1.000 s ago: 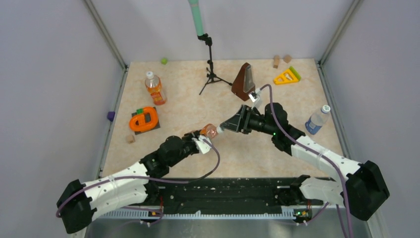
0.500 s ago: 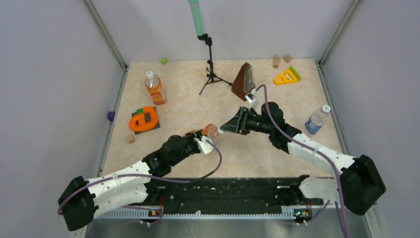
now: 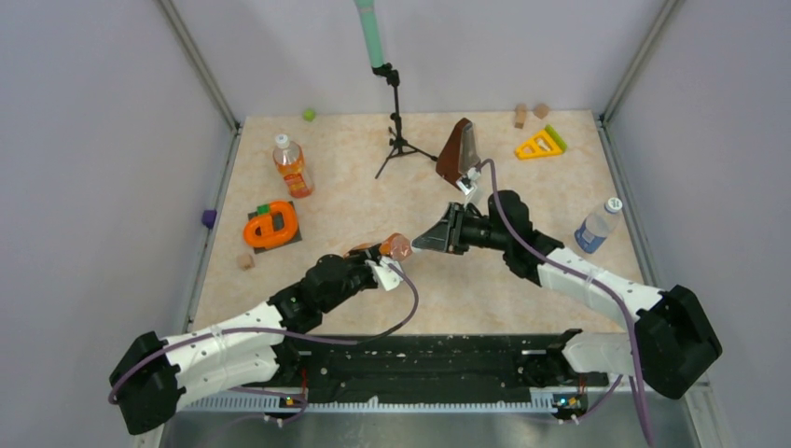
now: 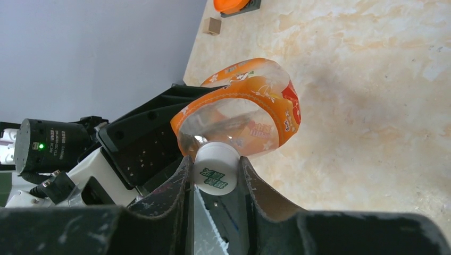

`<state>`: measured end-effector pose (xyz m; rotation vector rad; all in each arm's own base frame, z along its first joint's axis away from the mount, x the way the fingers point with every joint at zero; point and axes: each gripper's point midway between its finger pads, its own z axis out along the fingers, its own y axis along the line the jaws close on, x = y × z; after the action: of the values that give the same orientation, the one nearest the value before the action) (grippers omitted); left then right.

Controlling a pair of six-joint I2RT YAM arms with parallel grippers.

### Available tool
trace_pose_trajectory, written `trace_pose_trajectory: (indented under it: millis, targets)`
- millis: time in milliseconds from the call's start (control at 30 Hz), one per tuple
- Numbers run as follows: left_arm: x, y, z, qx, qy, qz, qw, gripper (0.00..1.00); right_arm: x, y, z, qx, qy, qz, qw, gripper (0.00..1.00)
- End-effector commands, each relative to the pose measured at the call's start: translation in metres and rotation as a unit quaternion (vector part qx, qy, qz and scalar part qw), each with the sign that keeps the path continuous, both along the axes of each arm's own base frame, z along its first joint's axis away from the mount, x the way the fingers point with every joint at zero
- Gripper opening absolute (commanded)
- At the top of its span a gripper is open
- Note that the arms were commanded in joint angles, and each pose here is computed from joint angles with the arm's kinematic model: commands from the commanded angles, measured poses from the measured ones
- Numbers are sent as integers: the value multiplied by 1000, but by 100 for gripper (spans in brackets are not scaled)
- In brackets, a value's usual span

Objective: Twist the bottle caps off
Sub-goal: Unscrew the bottle cap from the plastic bottle.

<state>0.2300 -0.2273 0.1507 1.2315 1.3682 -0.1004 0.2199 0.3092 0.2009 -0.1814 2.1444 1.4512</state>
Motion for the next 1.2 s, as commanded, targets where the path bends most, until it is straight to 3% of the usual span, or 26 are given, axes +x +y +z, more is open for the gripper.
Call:
trace_pose_trajectory:
  millis: [0,200,333,433,600,833,967,1167]
  targets:
    - [4,-7,35,-45,-30,1,999,0,1,3,32,27,-51,12,998,13]
    - [-9,-13,29,-63,20,-22,998,0,-13,-1,33,23,-111,48,992,10]
    - [-33,-28,34,-80,69,-92,990,0,-28,-4,35,26,-156,75,984,10]
    - [-53,-40,44,-105,124,-160,974,0,-42,-2,32,20,-177,107,978,10]
    - [-65,-38,48,-117,221,-208,946,0,-55,-1,25,3,-197,139,970,10]
    - [-70,-36,54,-136,283,-237,919,0,-61,-3,24,7,-229,155,961,13]
    - [-70,-35,52,-137,289,-238,917,0,-64,-3,27,14,-238,161,958,27]
    - [-29,-20,32,-122,226,-134,957,0,-47,-5,40,7,-223,102,969,51]
